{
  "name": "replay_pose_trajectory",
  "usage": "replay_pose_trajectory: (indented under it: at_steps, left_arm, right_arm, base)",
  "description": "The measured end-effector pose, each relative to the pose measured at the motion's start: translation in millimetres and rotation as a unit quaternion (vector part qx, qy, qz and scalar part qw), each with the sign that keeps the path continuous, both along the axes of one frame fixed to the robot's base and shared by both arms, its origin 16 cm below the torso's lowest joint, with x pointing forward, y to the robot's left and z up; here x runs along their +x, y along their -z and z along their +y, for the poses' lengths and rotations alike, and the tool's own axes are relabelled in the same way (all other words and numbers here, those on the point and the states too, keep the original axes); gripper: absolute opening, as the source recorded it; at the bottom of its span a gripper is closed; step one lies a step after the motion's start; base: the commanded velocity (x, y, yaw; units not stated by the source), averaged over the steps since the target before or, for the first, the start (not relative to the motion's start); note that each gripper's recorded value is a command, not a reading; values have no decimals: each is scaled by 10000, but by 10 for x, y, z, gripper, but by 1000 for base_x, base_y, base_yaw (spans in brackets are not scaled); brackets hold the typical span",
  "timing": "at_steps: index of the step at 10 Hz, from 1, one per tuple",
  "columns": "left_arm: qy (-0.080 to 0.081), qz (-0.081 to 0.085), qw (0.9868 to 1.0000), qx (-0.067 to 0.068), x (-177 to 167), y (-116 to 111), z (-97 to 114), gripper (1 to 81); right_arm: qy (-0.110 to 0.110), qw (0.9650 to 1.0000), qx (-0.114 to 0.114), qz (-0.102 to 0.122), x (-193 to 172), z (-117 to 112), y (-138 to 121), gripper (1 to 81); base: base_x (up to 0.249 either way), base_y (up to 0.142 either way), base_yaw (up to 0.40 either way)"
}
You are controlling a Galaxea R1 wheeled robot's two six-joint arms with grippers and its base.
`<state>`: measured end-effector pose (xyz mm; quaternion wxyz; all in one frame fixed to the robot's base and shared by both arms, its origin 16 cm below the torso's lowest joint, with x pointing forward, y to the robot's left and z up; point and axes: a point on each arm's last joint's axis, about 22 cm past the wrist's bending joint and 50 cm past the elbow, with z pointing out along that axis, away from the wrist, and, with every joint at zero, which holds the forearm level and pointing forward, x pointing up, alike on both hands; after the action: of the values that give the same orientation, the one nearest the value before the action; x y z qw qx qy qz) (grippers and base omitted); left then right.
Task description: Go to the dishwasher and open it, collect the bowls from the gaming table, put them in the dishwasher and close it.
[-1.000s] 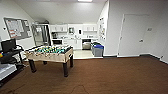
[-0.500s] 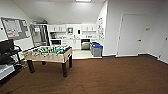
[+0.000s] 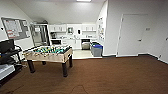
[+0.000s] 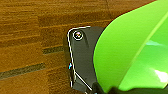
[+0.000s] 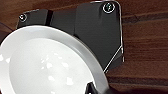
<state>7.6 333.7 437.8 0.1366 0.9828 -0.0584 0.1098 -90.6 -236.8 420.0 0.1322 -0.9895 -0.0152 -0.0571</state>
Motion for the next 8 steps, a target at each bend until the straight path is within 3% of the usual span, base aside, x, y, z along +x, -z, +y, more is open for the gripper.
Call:
replay_pose_trajectory:
  at_steps: [6, 8]
  left_arm:
    - [0, 55, 10000, -12, -93, 9, -22, 10]
    - [0, -9, 10000, -25, 5, 1, -31, 10]
  right_arm:
    - [-31, 10000, 3, 50, -57, 3, 1, 10]
    - [-12, 10000, -5, -64, 71, -5, 0, 10]
  base:
    - [56, 0, 0]
    - [109, 0, 0]
